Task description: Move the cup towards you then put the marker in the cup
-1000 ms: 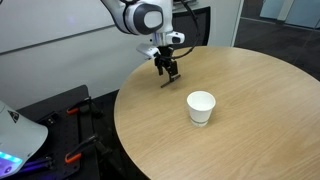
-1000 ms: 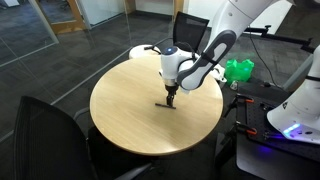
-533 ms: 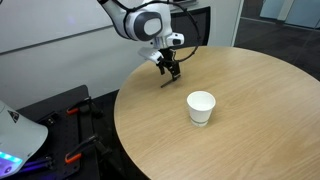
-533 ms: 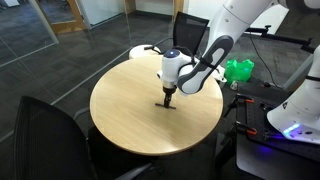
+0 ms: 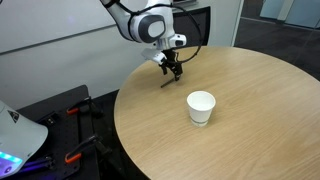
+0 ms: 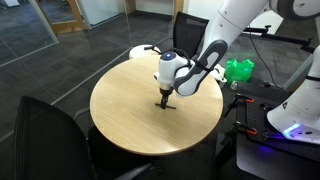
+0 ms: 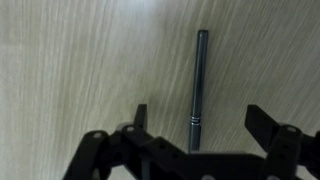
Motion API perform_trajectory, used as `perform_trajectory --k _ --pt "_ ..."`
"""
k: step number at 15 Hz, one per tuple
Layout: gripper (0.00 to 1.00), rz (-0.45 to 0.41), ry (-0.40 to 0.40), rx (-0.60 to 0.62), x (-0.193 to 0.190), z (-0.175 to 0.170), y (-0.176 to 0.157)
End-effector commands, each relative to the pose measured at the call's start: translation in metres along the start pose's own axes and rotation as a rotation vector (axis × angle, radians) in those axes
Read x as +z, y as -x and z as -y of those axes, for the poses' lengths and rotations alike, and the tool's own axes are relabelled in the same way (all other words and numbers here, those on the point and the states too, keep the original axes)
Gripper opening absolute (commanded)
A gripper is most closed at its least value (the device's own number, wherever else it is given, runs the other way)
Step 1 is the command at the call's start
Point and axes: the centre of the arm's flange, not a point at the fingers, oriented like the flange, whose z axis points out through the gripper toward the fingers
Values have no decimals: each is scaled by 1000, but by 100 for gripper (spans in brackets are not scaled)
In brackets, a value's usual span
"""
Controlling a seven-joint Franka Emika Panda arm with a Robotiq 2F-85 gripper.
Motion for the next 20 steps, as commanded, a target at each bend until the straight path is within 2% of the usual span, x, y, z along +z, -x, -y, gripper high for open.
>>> perform_trajectory --k 1,3,4,7,8,9,10,11,12,14,17,18,20 --pt "100 -4 3 8 7 2 -18" --pt "96 -2 3 10 11 2 -22" --pt "85 -1 3 9 12 2 -24" --pt "74 1 4 9 16 2 -27" --pt "71 3 3 8 17 2 -28" --pt "74 3 3 8 18 2 -28" --pt "70 4 2 9 19 2 -29" --pt "63 4 2 9 20 2 -30" --pt "49 5 2 9 20 2 -30" --pt "29 4 1 9 19 3 -32" --pt "6 1 1 6 19 4 -34" --pt "1 3 0 5 18 5 -34" --pt "3 4 -1 9 17 5 -34"
